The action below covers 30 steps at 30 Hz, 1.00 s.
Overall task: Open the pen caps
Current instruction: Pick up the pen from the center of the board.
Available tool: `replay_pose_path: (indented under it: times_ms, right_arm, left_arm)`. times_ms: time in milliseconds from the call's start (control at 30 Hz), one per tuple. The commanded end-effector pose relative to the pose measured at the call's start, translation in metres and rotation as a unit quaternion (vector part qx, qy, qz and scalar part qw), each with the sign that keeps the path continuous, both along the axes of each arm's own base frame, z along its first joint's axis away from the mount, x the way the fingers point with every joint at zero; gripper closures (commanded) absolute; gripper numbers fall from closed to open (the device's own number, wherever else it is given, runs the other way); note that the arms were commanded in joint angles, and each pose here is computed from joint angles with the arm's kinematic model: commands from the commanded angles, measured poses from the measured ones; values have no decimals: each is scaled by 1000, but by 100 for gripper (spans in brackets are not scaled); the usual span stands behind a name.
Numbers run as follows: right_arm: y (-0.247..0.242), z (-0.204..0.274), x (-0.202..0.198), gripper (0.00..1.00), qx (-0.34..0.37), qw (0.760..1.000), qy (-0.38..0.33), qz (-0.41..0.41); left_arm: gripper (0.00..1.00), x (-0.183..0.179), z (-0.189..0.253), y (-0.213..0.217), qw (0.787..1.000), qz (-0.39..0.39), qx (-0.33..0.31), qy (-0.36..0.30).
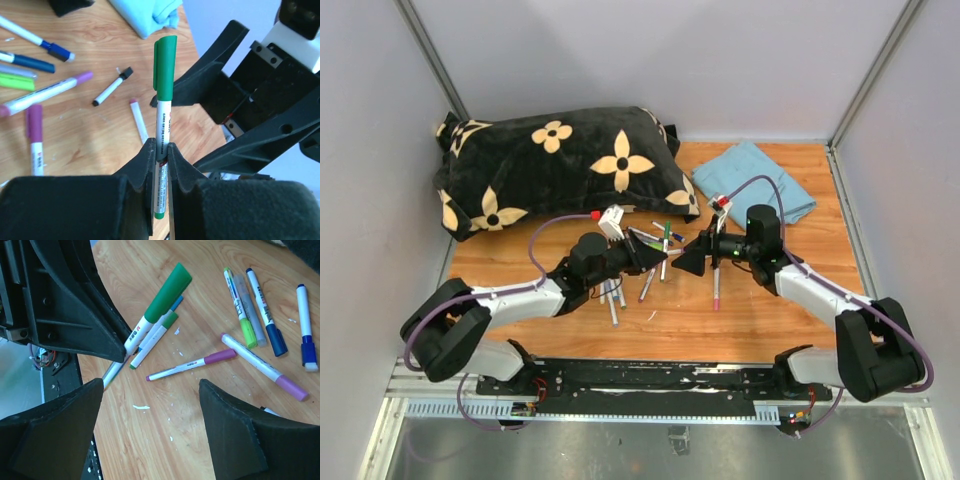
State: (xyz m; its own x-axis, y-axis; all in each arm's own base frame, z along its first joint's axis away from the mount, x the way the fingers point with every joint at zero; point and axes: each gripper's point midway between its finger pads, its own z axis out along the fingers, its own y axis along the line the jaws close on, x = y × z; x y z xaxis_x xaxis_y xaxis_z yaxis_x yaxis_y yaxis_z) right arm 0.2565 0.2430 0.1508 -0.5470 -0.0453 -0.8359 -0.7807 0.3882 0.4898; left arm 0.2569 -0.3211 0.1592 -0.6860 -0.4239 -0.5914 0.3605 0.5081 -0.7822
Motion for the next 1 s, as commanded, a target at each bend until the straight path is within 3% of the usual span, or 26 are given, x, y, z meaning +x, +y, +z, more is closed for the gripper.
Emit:
replay_pose_path:
  times_ms: [0,133,367,567,767,900,967]
  right_arm:
    - [14,7,-12,21,17,999,8,33]
    - [17,5,-17,26,19,999,26,38]
    - [25,7,-25,45,21,998,35,54]
    - [27,5,-24,66,19,997,45,52]
    - [24,5,-22,97,10,998,40,43]
    - [20,13,-22,99,12,998,27,47]
    - [16,19,-22,99,15,998,19,52]
  left_arm:
    - [100,12,39,-20,998,6,-59,-36]
    - [100,18,36,-25,997,12,-66,-35]
    - [100,21,36,-31,996,10,-78,-35]
    - [100,16,37,-39,996,0,-87,-36]
    - [99,13,42,-41,995,-5,-95,-44]
    - [93,10,52,-31,992,4,-108,-64]
    - [78,7,57,-24,991,12,-112,-78]
